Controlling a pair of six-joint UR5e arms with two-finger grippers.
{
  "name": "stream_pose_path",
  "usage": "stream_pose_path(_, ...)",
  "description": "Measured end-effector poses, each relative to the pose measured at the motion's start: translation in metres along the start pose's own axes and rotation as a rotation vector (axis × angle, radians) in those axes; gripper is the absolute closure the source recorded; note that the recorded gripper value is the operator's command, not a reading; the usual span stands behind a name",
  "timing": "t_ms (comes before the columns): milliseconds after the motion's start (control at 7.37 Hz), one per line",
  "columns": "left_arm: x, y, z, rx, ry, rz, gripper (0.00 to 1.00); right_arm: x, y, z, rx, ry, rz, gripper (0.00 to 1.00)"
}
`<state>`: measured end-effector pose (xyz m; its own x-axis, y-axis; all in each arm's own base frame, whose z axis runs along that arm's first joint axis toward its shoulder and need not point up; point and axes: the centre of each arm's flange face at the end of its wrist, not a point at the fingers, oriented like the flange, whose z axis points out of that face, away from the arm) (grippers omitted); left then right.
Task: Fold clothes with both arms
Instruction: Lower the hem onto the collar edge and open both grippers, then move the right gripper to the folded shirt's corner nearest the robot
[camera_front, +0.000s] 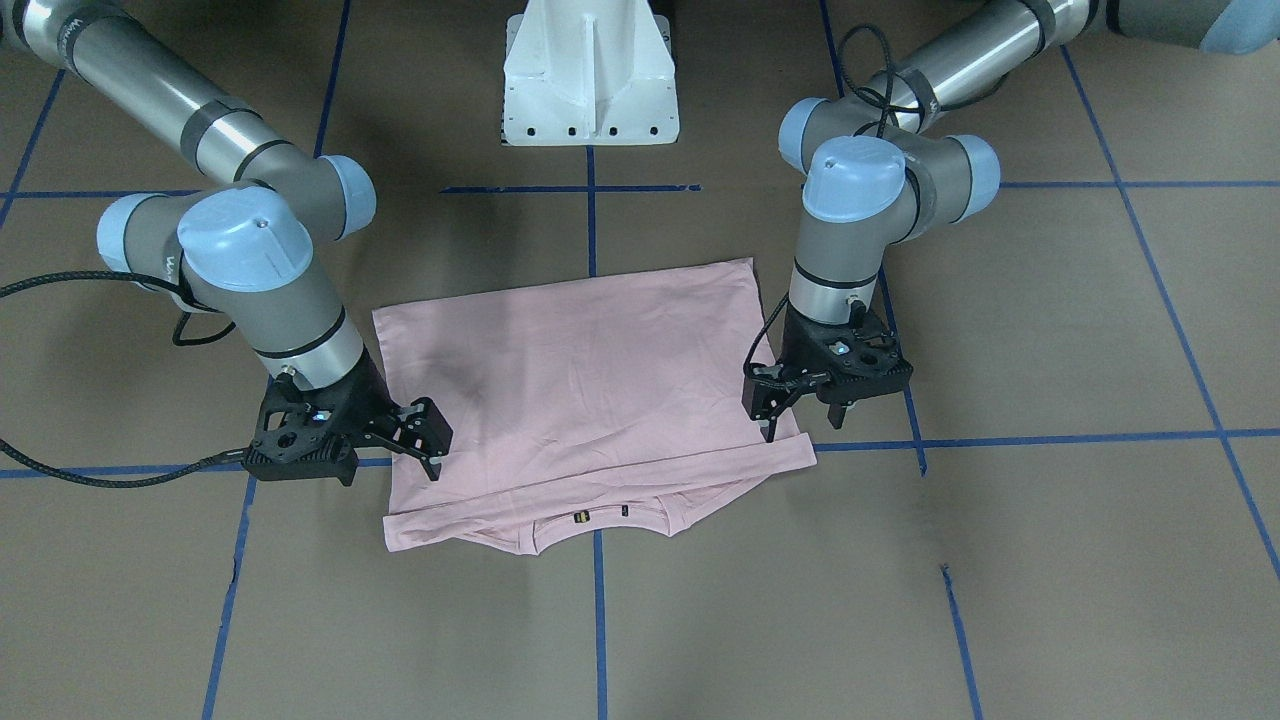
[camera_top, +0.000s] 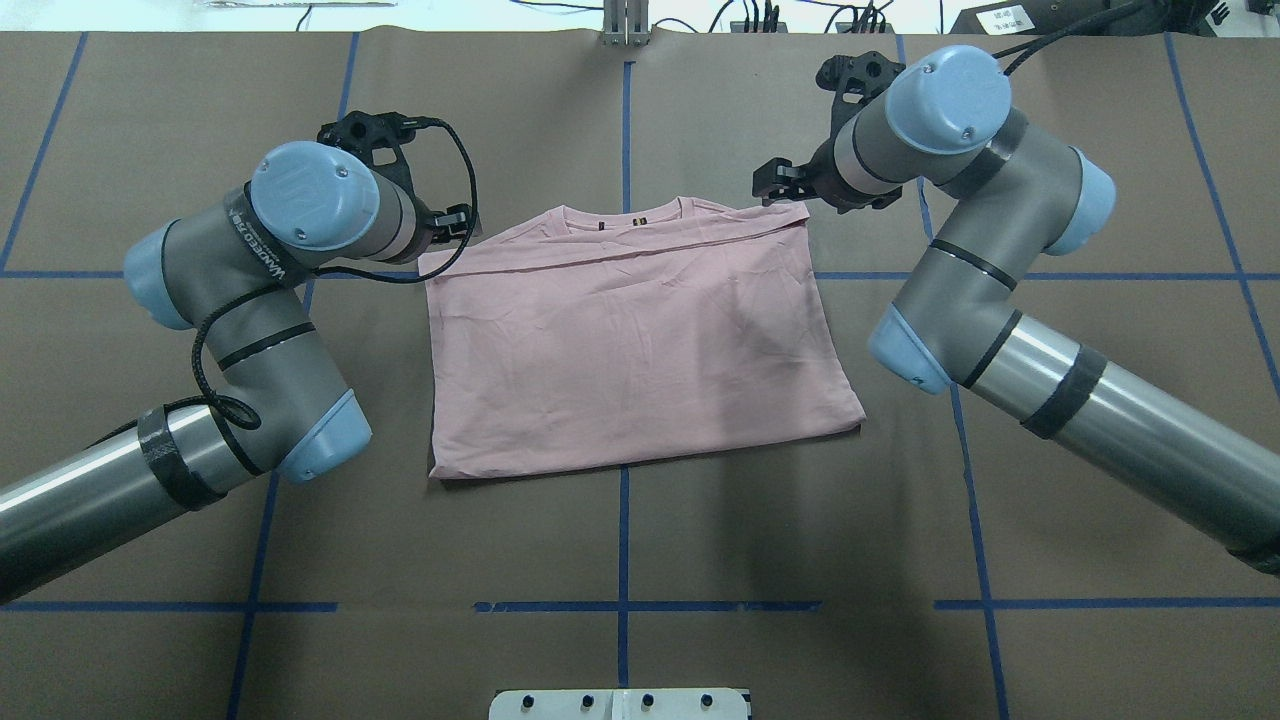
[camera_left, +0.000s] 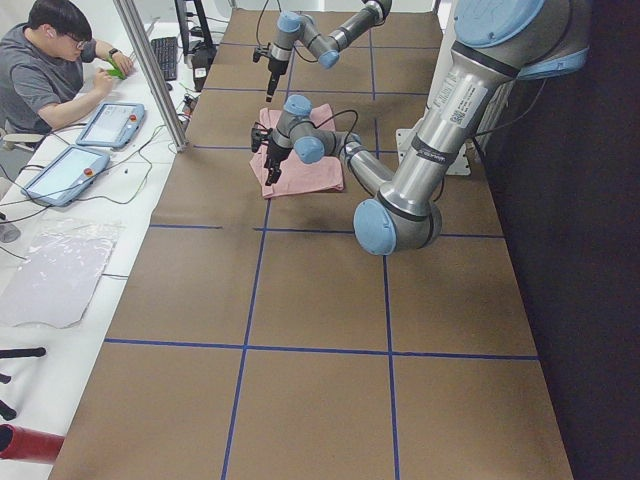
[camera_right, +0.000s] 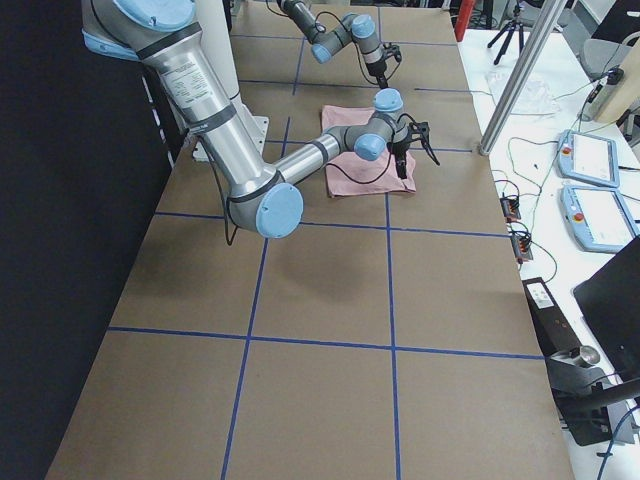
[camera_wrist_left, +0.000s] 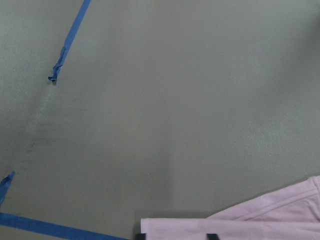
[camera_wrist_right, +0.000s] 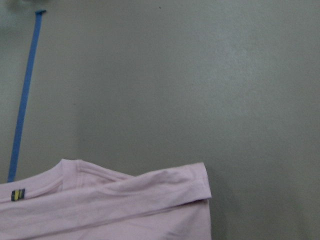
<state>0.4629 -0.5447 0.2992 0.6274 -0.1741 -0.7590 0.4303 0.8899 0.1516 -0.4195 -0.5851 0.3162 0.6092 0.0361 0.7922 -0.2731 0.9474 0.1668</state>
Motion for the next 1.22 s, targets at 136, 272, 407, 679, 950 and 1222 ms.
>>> stream_pose_path(136,0.003,0.001,-0.011,-0.008,0.022,-0.003,0.0,0.016,0.023,-0.021,-0.035,0.011,0.013,0.0)
stream_pose_path(272,0.006,0.002,-0.021,-0.011,0.035,-0.004,0.0,0.029,0.056,-0.035,-0.07,0.021,0.029,0.0)
stream_pose_path(407,0.008,0.002,-0.03,-0.013,0.037,-0.005,0.0,0.032,0.088,-0.038,-0.105,0.027,0.054,0.0)
stream_pose_path(679,0.012,0.005,-0.039,-0.017,0.039,-0.013,0.0,0.029,0.14,-0.019,-0.161,0.059,0.071,0.0)
stream_pose_path(950,0.015,0.007,-0.043,-0.017,0.046,-0.021,0.0,0.033,0.171,0.002,-0.189,0.097,0.054,0.0)
stream_pose_path(1222,0.016,0.008,-0.044,-0.017,0.048,-0.023,0.0,0.035,0.183,0.013,-0.206,0.117,0.046,0.01)
